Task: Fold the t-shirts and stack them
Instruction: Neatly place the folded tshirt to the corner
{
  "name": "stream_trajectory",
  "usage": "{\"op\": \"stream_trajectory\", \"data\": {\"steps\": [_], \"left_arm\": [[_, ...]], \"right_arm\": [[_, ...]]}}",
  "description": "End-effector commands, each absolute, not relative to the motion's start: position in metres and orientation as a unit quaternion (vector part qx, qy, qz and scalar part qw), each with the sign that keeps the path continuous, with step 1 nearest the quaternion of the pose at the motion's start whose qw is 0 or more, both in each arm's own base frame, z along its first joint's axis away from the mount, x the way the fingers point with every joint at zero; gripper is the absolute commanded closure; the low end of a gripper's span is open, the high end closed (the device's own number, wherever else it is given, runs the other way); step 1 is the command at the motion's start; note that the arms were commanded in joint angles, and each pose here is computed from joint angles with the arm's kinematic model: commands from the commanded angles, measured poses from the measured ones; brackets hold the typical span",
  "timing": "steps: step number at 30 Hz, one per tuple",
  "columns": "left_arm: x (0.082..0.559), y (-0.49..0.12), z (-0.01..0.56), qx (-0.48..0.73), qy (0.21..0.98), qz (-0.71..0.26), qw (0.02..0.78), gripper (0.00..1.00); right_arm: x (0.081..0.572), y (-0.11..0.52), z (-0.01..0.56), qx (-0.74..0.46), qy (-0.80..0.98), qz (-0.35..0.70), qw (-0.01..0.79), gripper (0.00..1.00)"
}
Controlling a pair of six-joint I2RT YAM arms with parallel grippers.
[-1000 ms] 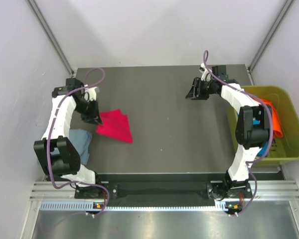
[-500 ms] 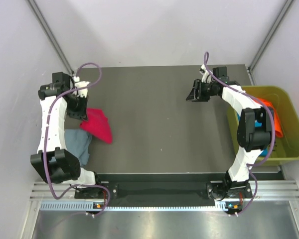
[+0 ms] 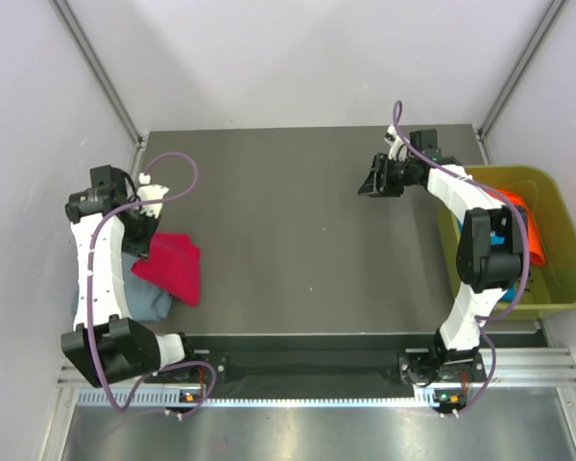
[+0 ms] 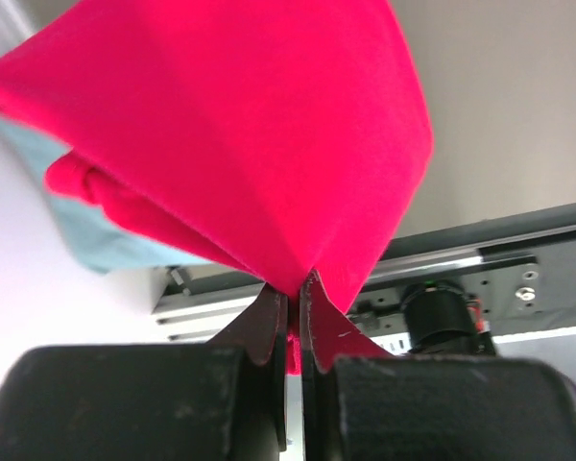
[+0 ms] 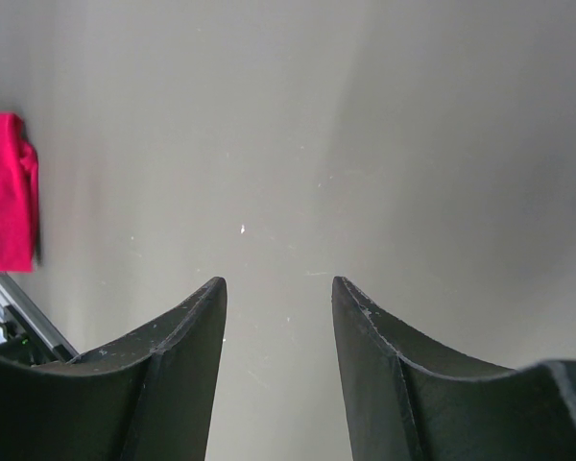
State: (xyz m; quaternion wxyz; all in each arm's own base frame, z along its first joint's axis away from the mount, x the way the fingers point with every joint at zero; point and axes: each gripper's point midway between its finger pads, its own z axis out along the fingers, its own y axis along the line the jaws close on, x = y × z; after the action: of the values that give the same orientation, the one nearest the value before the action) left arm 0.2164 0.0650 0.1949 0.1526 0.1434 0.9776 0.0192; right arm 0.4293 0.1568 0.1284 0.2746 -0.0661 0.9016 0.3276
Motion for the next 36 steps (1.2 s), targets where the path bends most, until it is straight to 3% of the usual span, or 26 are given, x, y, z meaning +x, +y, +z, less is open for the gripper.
{"op": "stream_trajectory", "data": {"steps": [1, 22, 36], "left_arm": [[0.169, 0.071, 0.204, 0.16, 0.982, 0.026, 0.1, 1.0], [0.147, 0.12, 0.225, 0.13, 0.981, 0.098, 0.106, 1.0], [0.14, 0.149, 0.2, 0.08, 0.991, 0.085, 0.066, 1.0]], "right_arm": [[0.431, 0.158, 0.147, -0.073, 0.889, 0.339, 0.299, 0.52], [0.441, 0.17, 0.137, -0.071, 0.888, 0.351, 0.287, 0.52], [0.442, 0.182, 0.134, -0.078, 0.886, 0.357, 0.284, 0.52]]}}
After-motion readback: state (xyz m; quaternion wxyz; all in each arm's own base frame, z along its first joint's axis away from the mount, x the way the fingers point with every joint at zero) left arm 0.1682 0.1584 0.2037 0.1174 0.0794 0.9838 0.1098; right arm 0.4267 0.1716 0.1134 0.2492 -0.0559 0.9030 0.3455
